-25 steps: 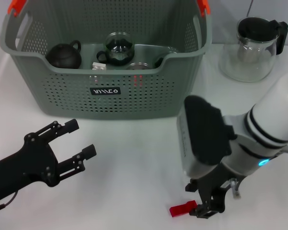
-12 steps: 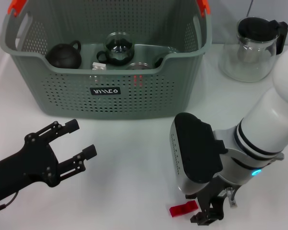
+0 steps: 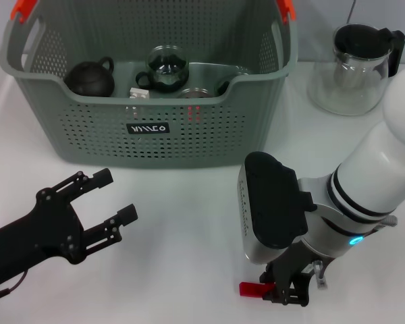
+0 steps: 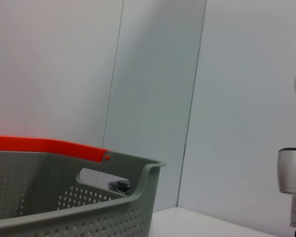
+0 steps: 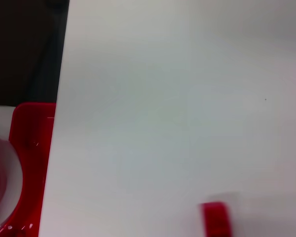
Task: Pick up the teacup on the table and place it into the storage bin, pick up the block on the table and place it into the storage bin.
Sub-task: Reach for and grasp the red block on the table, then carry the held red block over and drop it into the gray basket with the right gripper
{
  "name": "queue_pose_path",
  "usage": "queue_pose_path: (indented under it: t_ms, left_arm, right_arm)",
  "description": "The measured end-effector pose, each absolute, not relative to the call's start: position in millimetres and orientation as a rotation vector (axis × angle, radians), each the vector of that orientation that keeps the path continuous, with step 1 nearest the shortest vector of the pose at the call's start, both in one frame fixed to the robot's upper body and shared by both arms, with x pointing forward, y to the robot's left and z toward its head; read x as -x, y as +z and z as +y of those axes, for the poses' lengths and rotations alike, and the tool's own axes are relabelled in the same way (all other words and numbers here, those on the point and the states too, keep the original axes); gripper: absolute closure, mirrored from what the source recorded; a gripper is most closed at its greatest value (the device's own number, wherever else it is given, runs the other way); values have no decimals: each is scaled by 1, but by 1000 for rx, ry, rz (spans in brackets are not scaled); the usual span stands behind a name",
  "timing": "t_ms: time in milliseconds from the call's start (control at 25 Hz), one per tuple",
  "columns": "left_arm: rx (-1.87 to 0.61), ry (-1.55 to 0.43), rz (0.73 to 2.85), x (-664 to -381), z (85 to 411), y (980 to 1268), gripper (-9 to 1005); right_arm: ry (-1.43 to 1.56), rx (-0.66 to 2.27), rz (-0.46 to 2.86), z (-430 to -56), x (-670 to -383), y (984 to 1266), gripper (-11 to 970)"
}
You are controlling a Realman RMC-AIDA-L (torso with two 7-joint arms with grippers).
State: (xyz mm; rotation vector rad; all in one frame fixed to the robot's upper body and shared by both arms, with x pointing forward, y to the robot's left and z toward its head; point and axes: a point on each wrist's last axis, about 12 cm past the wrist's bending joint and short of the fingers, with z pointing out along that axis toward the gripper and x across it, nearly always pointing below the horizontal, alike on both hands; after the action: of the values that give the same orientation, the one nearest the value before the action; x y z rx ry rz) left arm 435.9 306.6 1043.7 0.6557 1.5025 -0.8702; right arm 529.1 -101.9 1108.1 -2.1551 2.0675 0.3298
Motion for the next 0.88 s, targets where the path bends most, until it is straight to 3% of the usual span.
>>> queue_pose_path:
  t_ms: [80,320,560,880]
  left_arm:
    - [-656,-870,1502,-436,307,1044,233]
    - [-656,-870,1502,-436,307,1044,233]
    - [-656,-871,1501,-436,307,1044,233]
    - [-654,-869,1499,-435,309,1044,233]
  right_arm:
    - [329,2153,2076,-102,-529,1107,682]
    - [339,2117,2120,-104,-531,1108,762]
    - [437,1998,2114,-112,-540,1137,762]
    - [568,1663,1965,-148,-558,1213,763]
